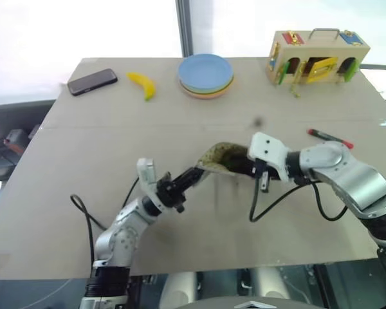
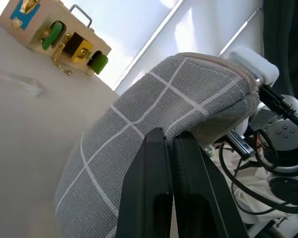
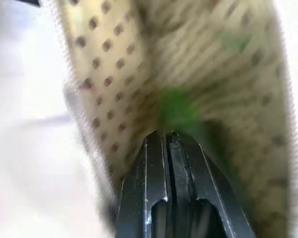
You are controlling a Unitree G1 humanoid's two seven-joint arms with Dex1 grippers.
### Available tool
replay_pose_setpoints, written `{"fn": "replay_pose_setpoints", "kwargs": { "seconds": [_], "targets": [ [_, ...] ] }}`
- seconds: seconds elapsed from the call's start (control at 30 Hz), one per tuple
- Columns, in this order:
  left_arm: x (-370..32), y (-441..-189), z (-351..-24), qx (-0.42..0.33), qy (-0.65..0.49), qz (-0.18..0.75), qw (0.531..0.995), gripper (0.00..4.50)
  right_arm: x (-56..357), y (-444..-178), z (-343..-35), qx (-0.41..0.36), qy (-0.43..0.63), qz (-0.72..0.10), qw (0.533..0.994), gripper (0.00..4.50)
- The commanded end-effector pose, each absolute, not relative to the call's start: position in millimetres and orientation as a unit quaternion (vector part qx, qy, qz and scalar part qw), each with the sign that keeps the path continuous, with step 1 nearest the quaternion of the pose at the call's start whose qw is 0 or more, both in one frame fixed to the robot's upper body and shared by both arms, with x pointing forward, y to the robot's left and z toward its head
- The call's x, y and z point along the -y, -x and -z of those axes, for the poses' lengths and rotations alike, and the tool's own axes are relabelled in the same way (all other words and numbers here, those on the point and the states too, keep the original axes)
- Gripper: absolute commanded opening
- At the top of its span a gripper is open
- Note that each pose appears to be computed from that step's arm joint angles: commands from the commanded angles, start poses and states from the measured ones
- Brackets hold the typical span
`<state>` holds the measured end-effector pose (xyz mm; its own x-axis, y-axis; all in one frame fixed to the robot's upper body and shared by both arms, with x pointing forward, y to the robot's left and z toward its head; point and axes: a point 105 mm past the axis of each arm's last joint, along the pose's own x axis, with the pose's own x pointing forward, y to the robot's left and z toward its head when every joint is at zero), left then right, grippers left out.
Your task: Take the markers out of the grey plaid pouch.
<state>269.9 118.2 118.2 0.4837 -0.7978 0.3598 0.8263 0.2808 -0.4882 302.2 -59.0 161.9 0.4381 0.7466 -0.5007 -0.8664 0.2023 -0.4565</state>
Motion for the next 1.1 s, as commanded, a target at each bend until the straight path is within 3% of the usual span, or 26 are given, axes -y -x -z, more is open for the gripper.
{"fn": "replay_pose_setpoints", "kwargs": {
  "seconds": [0.03,0.1,0.4,0.5,0.63,0.8,1.0,1.1],
  "targets": [
    [-123,-270,-120,0.024,0.331,0.507,0.796,0.0,45,-312,-154,-0.036,0.418,-0.497,0.76,2.02],
    [-123,-272,-120,0.024,0.328,0.508,0.796,0.0,40,-318,-150,-0.019,0.444,-0.484,0.753,2.68],
    [-112,-270,-126,0.03,0.315,0.535,0.784,0.0,23,-349,-103,0.001,0.512,-0.452,0.73,2.68],
    [-112,-270,-129,0.038,0.313,0.53,0.787,0.0,26,-360,-93,0.005,0.509,-0.439,0.741,1.88],
    [-120,-272,-124,0.039,0.311,0.512,0.8,0.0,29,-362,-127,0.062,0.481,-0.416,0.769,0.02],
    [-130,-283,-124,0.05,0.324,0.478,0.815,0.0,41,-344,-159,0.102,0.453,-0.428,0.775,0.02],
    [-134,-289,-130,0.051,0.368,0.476,0.797,0.0,57,-332,-171,0.071,0.427,-0.444,0.784,0.02],
    [-130,-284,-134,0.036,0.392,0.5,0.771,0.0,56,-332,-169,0.067,0.432,-0.445,0.782,0.85]
  ]
}}
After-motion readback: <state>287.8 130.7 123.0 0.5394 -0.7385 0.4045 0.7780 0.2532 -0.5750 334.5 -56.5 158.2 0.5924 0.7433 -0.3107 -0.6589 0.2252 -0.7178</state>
